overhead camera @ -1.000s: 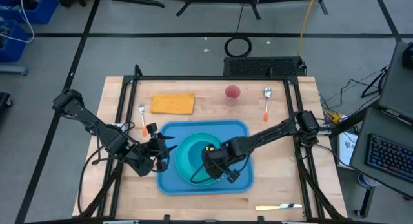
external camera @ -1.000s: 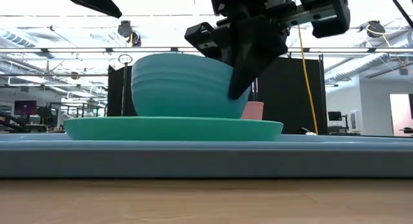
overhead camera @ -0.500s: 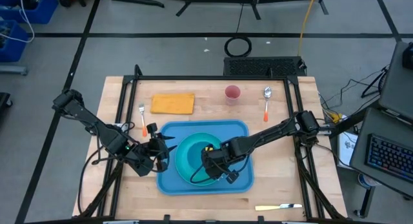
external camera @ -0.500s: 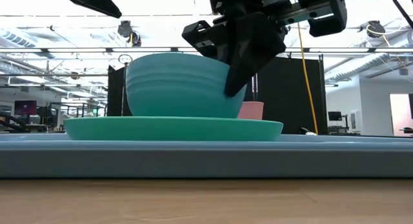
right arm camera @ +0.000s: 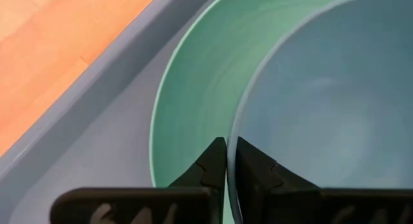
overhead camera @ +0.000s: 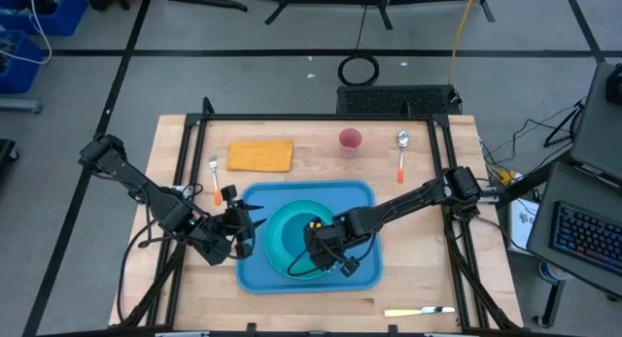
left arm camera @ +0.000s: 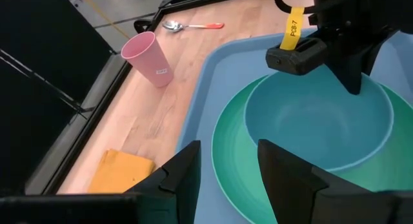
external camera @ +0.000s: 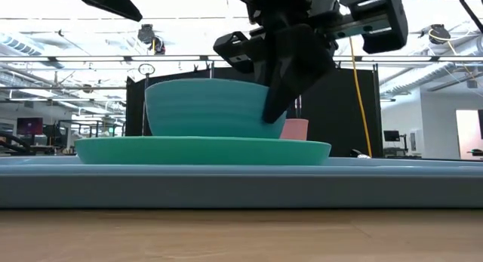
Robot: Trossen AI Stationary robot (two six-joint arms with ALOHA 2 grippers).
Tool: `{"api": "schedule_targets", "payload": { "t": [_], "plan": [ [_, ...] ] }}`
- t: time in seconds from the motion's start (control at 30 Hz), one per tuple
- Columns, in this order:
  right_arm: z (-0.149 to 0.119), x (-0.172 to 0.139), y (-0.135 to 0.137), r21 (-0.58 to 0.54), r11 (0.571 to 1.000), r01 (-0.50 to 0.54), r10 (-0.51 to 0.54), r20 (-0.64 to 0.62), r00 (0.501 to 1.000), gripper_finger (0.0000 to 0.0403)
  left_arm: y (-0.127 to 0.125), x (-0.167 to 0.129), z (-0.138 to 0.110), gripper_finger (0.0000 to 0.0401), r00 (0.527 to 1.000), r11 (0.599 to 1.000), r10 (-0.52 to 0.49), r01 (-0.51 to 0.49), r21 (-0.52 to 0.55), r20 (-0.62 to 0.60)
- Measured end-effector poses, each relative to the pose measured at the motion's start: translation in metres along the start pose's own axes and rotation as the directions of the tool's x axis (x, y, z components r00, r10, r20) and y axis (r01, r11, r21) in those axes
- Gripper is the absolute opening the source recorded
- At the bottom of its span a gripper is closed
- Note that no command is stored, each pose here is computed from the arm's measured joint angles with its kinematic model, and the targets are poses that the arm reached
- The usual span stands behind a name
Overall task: Set up tray
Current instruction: Put the blue bowl on top of the green plate
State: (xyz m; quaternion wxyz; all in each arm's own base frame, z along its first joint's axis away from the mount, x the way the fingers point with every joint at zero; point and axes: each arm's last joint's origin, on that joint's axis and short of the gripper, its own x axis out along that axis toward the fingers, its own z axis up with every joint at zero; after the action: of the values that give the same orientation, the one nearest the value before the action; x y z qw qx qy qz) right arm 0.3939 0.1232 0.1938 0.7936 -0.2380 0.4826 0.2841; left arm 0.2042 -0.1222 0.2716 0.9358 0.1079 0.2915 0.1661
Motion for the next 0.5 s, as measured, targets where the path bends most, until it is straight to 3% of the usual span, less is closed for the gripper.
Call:
{"api": "schedule_targets", "payload": {
  "t": [0.5],
  "plan": [
    [0.0042,0.0005,0.0012,0.011,1.000,0.013,-0.014,0.032,0.999,0.0024,0.0000,0.0000,0.0000,0.0159,1.000,1.000,0.000,0.000,0.001,0.000]
  ]
}}
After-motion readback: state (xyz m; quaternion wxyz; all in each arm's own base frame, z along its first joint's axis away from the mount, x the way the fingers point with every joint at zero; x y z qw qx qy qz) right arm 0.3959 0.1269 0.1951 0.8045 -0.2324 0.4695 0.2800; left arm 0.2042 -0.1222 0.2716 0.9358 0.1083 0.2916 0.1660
